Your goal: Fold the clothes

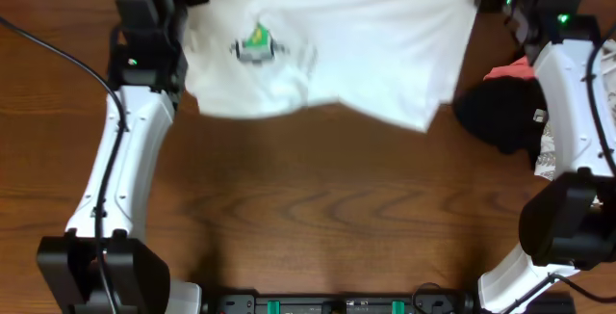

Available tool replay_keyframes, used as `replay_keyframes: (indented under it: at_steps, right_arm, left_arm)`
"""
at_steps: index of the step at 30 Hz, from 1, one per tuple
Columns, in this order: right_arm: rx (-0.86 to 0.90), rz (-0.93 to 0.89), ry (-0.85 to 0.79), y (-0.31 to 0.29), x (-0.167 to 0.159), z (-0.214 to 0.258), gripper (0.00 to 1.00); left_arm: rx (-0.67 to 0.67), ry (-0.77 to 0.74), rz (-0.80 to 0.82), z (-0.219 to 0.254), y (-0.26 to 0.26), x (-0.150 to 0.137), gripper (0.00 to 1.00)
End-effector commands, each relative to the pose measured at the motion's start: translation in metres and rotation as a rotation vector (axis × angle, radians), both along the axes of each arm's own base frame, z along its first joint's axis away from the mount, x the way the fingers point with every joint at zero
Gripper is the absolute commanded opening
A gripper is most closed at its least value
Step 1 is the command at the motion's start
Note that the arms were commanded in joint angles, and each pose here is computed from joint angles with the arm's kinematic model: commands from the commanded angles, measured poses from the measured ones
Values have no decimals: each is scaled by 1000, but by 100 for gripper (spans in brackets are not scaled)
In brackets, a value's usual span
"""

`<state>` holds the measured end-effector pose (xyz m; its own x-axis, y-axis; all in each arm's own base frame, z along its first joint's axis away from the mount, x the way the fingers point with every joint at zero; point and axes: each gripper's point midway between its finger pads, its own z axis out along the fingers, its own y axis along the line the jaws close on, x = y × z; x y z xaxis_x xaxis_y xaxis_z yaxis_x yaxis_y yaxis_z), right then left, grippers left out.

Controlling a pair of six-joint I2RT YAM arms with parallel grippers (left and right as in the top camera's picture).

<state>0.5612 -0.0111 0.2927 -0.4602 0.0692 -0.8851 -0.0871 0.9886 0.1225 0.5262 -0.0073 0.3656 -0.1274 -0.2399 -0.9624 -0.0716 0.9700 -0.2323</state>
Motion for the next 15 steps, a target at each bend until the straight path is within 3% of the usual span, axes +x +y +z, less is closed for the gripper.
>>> replay_keyframes:
  at_steps: [1, 5, 8, 15]
  right_arm:
    - [-28, -83, -202, -16, -7, 104, 1]
    - [-54, -81, -186, -18, -17, 121, 1]
    - [-71, -70, -61, -18, -29, 93, 1]
    - [-38, -47, 479, -9, -104, -22, 1]
  left_arm:
    - [-6, -156, -20, 76, 4, -11, 6]
    - [-6, -57, -19, 57, 5, -14, 6]
    - [-9, 158, -21, 5, 4, -24, 6]
    - [-35, 669, -25, -101, 2, -90, 6]
